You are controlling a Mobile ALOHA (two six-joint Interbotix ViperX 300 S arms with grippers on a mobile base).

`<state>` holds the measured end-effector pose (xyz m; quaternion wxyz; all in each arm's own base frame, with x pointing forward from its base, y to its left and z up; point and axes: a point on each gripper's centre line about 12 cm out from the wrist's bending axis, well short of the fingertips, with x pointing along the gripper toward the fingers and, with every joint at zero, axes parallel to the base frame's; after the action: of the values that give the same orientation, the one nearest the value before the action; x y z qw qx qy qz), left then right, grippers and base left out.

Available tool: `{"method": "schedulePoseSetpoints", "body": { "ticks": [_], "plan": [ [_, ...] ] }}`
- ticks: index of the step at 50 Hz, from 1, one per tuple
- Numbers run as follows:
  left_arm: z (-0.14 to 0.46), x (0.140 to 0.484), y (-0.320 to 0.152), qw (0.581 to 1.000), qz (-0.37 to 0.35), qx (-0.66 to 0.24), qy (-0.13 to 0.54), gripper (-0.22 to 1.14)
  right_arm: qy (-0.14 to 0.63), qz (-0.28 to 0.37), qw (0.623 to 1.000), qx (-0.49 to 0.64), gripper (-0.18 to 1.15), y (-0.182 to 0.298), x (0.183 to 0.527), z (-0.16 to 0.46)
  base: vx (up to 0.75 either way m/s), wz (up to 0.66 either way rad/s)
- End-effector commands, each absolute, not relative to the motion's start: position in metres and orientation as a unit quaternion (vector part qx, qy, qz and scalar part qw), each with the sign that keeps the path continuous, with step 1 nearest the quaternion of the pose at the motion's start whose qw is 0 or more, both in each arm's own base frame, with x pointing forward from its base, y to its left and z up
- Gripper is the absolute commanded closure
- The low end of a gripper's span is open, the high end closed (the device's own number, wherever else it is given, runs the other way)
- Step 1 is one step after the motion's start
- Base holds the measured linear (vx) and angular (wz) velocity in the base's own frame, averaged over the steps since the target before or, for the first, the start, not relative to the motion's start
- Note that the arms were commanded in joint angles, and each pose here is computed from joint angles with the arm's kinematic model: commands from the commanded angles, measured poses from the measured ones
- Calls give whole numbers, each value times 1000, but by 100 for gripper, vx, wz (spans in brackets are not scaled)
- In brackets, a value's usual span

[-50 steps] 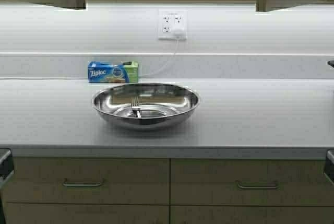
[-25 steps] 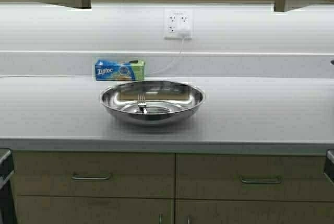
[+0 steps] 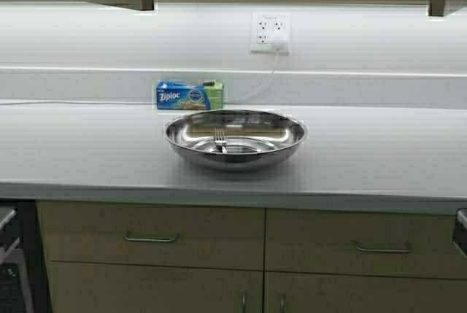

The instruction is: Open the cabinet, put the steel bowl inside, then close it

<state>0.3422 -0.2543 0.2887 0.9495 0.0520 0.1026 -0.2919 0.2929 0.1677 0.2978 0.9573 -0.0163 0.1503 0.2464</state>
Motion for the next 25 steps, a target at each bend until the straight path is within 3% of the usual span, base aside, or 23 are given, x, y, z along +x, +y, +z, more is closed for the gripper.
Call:
{"method": "schedulePoseSetpoints", "body": {
  "ticks": [1, 13, 25],
  "plan": [
    [303, 377, -281, 955, -287, 35, 67, 89, 140, 211, 967, -10, 90, 157, 321, 305, -5, 7],
    [286, 435, -278, 966, -249, 13, 73, 89, 169, 141, 975, -5, 90, 101, 345, 297, -3, 4],
    [269, 424, -233, 973, -211, 2, 96, 89, 195, 104, 975, -23, 90, 62, 331, 284, -1, 1]
  ]
}}
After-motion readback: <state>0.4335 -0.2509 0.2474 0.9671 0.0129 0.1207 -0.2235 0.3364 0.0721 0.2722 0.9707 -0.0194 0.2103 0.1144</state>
